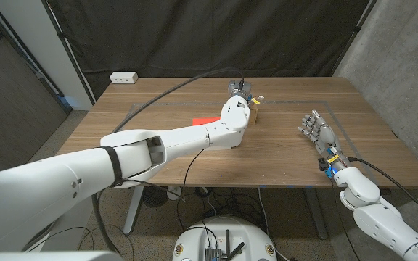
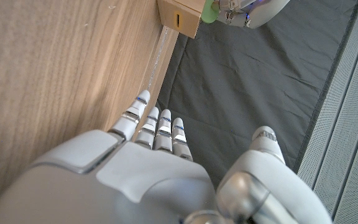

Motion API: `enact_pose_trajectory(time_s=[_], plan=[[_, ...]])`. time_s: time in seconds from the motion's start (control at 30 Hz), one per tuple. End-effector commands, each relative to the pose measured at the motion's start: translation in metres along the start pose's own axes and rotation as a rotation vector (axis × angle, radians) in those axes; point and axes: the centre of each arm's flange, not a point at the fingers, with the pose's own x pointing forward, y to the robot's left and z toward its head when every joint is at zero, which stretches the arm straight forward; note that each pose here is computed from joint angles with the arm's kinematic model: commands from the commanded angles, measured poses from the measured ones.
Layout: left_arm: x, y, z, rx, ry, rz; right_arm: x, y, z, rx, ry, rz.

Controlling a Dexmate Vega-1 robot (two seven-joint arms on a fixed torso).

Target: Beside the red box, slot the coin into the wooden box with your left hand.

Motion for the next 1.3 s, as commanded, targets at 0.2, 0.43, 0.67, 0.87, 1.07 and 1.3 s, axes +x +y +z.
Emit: enact_pose_trajectory(time_s=[0.2, 0.43, 0.67, 0.87, 1.07, 1.3], plan=[[0.0, -0.008, -0.003, 0.01, 0.016, -0.022, 0.004, 0.001, 0.003, -0.006, -0.004, 0.01], [0.001, -0.007, -0.004, 0.018, 0.012, -0.023, 0.006, 0.001, 0.004, -0.006, -0.006, 0.012], [0.002, -0.005, -0.005, 0.016, 0.004, -0.015, 0.007, 0.002, 0.004, -0.011, -0.006, 0.015], [0.003, -0.004, -0.005, 0.003, -0.002, -0.02, 0.008, 0.003, 0.005, -0.009, -0.006, 0.014], [0.003, 0.002, -0.008, -0.029, -0.006, -0.011, 0.009, 0.004, 0.006, -0.01, -0.009, 0.012], [0.001, 0.012, -0.01, -0.05, -0.012, 0.019, 0.011, 0.006, 0.005, -0.008, -0.01, 0.009]])
